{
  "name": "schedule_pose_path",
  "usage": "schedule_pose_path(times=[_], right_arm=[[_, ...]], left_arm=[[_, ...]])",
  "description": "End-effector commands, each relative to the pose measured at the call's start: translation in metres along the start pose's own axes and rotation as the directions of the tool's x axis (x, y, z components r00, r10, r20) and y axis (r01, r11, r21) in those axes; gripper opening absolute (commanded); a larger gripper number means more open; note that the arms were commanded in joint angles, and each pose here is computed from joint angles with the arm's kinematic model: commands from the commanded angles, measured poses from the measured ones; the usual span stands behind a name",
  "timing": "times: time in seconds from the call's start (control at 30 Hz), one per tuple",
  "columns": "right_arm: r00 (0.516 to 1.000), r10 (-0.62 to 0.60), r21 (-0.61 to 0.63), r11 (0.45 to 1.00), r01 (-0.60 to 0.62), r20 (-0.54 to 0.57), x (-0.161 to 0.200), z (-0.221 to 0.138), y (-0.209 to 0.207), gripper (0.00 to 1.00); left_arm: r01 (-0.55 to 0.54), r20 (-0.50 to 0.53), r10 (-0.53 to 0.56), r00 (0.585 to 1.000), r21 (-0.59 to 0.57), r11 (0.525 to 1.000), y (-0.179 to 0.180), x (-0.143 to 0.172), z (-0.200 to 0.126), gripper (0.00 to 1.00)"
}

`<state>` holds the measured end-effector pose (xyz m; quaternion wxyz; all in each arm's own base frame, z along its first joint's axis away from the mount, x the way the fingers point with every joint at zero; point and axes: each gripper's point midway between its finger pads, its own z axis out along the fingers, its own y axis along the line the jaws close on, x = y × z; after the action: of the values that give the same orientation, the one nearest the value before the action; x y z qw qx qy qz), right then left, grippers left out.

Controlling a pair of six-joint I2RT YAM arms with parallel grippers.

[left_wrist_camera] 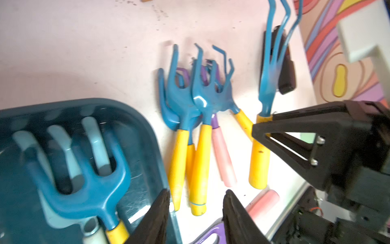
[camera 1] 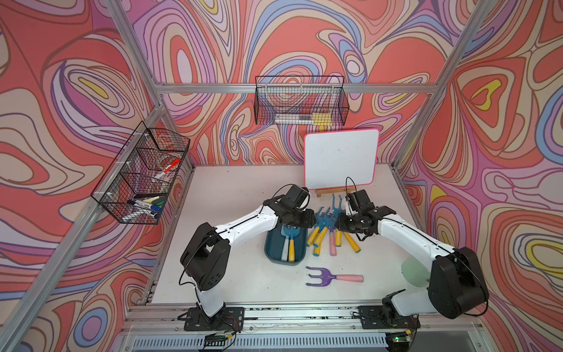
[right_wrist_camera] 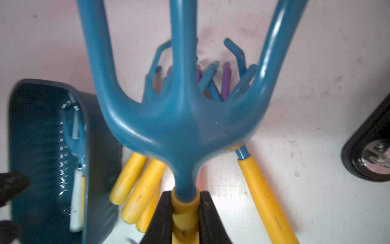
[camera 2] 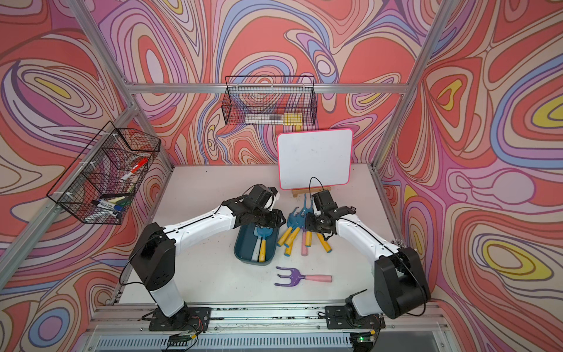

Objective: Put the rake into the storage box
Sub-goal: Pick up the rake at the center of the board.

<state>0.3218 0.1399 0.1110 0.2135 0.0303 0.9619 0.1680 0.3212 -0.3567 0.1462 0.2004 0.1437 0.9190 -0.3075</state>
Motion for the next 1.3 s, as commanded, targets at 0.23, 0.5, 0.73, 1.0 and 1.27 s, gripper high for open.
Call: schedule_pose_path(times=[0.23,0.5,0.73,1.0,1.27], right_arm=[[0.997,-0.076,-0.215,0.974,0.075,0.003,-0.004,-0.005,0.039,0.05],[0.995,-0.101,-0.26,0.96,0.1,0.013,-0.002,-0.011,0.046,0.04],[0.994,-0.106,-0.266,0.958,0.103,0.003,0.0,-0.009,0.047,0.04],[0.994,-0.111,-0.267,0.958,0.107,0.0,0.0,-0.009,0.048,0.04],[0.994,-0.108,-0.261,0.96,0.104,-0.001,0.0,-0.009,0.047,0.31]], left_arm=[[0.003,0.094,-0.029,0.995,0.272,0.962,-0.049,-0.036,0.023,0.45],[0.026,0.112,-0.059,0.992,0.274,0.961,-0.046,-0.048,0.042,0.4],[0.02,0.136,-0.06,0.989,0.279,0.96,-0.05,-0.058,0.045,0.36],[0.053,0.133,-0.089,0.987,0.254,0.966,-0.04,-0.054,0.051,0.04],[0.083,0.138,-0.113,0.984,0.206,0.975,-0.025,-0.046,0.037,0.0]])
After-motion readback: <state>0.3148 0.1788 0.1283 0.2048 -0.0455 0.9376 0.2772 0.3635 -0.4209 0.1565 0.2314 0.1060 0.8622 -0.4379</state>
